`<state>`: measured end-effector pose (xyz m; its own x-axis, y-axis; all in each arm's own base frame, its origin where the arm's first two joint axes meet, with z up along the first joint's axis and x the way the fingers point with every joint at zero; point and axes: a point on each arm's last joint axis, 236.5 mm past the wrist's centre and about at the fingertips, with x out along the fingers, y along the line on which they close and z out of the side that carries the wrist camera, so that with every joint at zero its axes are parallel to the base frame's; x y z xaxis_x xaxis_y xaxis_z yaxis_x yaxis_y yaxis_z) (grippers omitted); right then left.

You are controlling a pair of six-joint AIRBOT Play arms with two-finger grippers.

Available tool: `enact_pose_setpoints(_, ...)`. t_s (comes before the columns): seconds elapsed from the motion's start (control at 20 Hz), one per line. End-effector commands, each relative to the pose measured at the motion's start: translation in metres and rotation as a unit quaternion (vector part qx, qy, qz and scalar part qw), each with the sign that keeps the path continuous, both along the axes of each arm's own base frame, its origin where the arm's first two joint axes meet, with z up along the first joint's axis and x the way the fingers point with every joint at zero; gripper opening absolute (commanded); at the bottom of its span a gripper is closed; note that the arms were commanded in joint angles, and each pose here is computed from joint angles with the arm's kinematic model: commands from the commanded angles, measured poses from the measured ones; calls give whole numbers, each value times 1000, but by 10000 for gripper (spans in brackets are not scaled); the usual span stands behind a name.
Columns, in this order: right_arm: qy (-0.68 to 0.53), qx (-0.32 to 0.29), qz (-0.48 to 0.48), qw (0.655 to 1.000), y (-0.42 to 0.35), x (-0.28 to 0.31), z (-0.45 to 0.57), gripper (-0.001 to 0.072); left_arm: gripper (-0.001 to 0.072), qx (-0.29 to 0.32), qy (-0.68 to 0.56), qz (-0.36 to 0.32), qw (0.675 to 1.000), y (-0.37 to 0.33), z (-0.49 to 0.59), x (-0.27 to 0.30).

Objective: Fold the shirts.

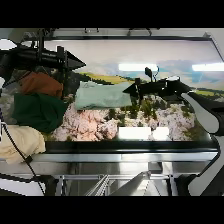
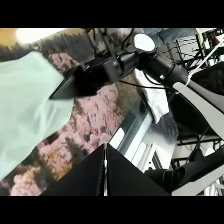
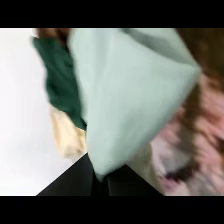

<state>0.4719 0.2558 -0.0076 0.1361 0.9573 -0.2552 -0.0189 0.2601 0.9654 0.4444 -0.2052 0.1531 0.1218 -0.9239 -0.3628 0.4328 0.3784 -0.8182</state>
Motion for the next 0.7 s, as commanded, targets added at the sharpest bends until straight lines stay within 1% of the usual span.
enact_pose_setpoints(0.0,-56,31,-52,997,-41,22,71,15,2,0,6,-19,1000,-4,0,-10)
enact_pose_setpoints(0.05,-72,17,-79,994,-71,28,92,15,1,0,8,-23,1000,-4,0,-12)
enact_pose_setpoints(0.1,-89,-11,-117,989,-109,35,114,14,2,0,9,-26,1000,-4,0,-13)
enact_pose_setpoints(0.2,-103,-78,-216,968,-201,46,151,15,2,0,9,-26,1000,-4,0,-13)
enact_pose_setpoints(0.25,-98,-101,-262,955,-246,44,168,14,2,0,9,-26,1000,-4,0,-13)
enact_pose_setpoints(0.35,-78,-133,-338,928,-333,24,197,15,2,0,9,-29,1000,-6,0,-14)
enact_pose_setpoints(0.45,-67,-157,-392,904,-397,-4,218,15,2,0,9,-29,1000,-6,0,-15)
enact_pose_setpoints(0.65,-8,-180,-487,855,-493,-73,240,14,2,0,10,-30,999,-6,0,-15)
